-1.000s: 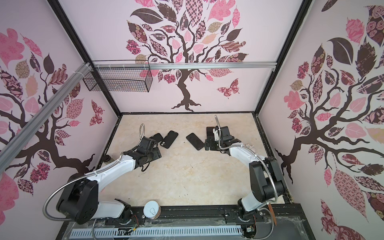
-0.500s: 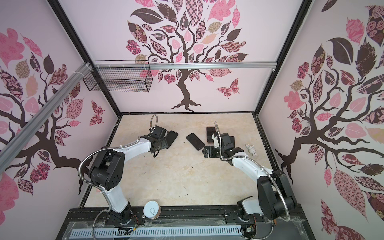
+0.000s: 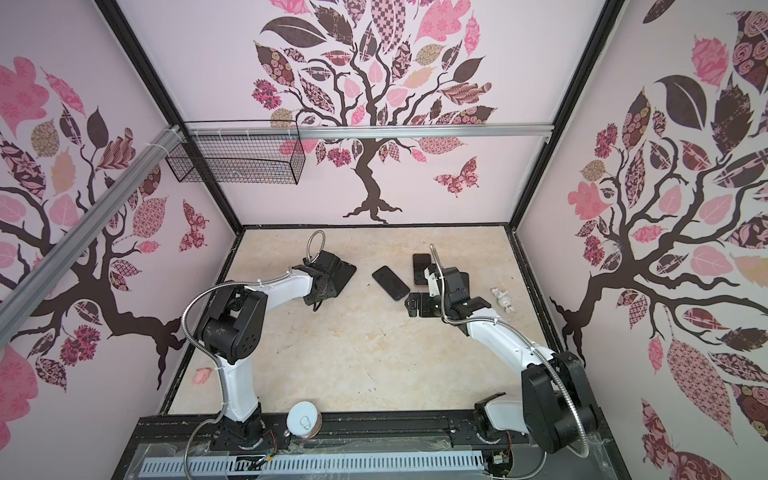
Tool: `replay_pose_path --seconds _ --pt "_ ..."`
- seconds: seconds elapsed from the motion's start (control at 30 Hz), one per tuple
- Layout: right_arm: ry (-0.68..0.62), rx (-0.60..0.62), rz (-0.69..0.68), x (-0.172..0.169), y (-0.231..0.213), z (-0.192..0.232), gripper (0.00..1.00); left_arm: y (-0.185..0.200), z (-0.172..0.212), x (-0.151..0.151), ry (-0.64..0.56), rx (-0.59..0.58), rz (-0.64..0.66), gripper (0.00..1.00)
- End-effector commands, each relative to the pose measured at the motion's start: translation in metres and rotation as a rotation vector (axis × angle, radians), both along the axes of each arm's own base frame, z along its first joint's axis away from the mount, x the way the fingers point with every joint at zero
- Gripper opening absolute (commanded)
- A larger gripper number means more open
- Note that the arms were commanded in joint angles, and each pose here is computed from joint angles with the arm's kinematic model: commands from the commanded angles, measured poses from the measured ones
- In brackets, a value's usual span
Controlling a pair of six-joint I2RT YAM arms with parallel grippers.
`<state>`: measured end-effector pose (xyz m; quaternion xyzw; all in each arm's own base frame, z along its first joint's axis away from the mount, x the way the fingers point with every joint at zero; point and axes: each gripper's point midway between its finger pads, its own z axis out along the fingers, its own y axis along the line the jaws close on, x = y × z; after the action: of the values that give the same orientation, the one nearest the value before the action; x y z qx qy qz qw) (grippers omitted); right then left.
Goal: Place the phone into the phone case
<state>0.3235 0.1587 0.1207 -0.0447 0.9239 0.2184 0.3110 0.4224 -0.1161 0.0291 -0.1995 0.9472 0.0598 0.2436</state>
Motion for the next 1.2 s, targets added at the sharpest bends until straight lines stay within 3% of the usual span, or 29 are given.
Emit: replay_pose_path --seconds 0.0,0.13,0.73,0.93,1.17 --pt "-0.042 0.005 -0.001 -0.001 -0.001 0.018 1.00 0.001 0.005 0.007 -0.010 0.039 0.002 0.51" --pt "-0.050 0.001 -0.002 -0.002 -0.002 0.021 1.00 -0.001 0.000 0.004 0.004 0.040 -0.010 0.47" --pt "-0.058 -0.019 -0.016 -0.005 -0.008 0.023 1.00 0.002 -0.011 -0.022 0.071 0.059 -0.090 0.03" --pt "-0.064 -0.044 -0.055 -0.003 -0.016 0.025 1.00 -0.001 -0.011 -0.040 0.119 0.039 -0.161 0.01" --pt "-0.070 -0.195 -0.222 0.004 -0.053 0.014 1.00 -0.018 -0.001 -0.071 0.149 0.055 -0.287 0.00"
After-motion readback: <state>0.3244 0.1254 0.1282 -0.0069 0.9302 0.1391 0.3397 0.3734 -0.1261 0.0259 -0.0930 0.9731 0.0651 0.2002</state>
